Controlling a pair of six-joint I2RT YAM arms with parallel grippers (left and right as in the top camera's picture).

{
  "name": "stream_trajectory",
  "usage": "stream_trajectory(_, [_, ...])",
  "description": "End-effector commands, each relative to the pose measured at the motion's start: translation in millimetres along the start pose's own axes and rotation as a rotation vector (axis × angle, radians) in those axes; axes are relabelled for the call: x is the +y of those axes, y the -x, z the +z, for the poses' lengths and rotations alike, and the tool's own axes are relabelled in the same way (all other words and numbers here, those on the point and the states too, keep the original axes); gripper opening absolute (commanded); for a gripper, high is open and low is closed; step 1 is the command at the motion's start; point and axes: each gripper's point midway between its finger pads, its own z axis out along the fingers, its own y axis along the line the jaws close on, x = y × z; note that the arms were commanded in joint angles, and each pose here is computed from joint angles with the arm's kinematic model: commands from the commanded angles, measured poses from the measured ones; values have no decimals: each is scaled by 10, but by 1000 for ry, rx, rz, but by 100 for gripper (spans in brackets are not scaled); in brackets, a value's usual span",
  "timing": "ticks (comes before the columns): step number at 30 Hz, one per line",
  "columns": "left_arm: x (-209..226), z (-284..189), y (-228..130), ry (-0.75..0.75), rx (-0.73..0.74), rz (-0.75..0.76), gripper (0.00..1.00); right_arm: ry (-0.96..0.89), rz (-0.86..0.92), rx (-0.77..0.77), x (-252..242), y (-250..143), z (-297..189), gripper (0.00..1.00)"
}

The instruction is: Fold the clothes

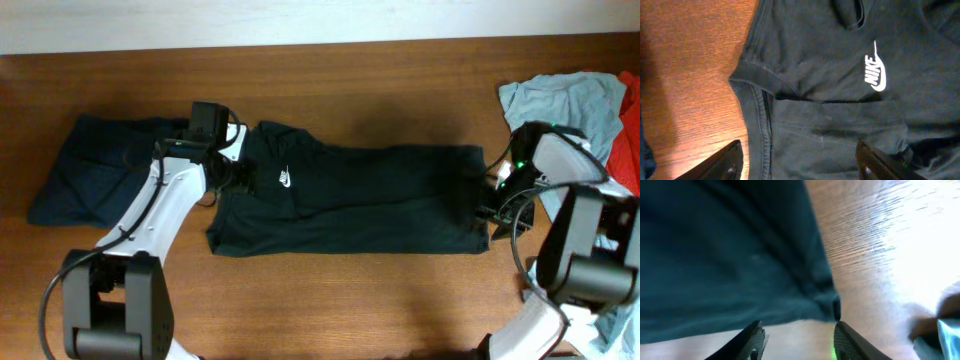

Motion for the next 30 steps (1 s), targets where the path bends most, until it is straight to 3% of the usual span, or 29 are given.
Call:
stream_trajectory(1, [45, 22, -5, 12, 9, 47, 72, 54, -14, -71, 86, 27, -233, 55])
stream_trajectory(7, [63, 370, -233, 5, 129, 53, 72, 52, -12, -57, 79, -7, -228, 55])
stream_trajectory(9, [72, 473, -265, 5, 147, 52, 65, 52, -12, -57, 79, -7, -228, 55])
stream_trajectory(12, [81, 537, -144, 8, 100, 55, 41, 52, -12, -57, 80, -6, -228, 55])
stream_trajectory(15, [104, 553, 21, 22, 34, 101, 0, 52, -12, -57, 80, -7, -228, 55])
stream_trajectory(21, [334, 398, 240, 144, -1, 94, 1, 52, -12, -55, 79, -12, -228, 55])
stream_trajectory(22, [341, 355, 260, 143, 4, 92, 9, 52, -11, -55, 80, -12, -228, 55])
stream_trajectory(24, [333, 191, 288, 141, 42, 91, 57, 52, -16, -55, 82, -11, -228, 55])
stream_trajectory(25, [327, 123, 286, 139, 61, 91, 61, 59, -26, -55, 94, -12, -228, 55])
stream_trajectory(28, [222, -42, 138, 81, 154, 64, 60, 119, -90, -53, 200, -19, -238, 55])
stream_trajectory(30, [48, -83, -74, -19, 239, 43, 48, 229, -199, -55, 394, -47, -270, 55])
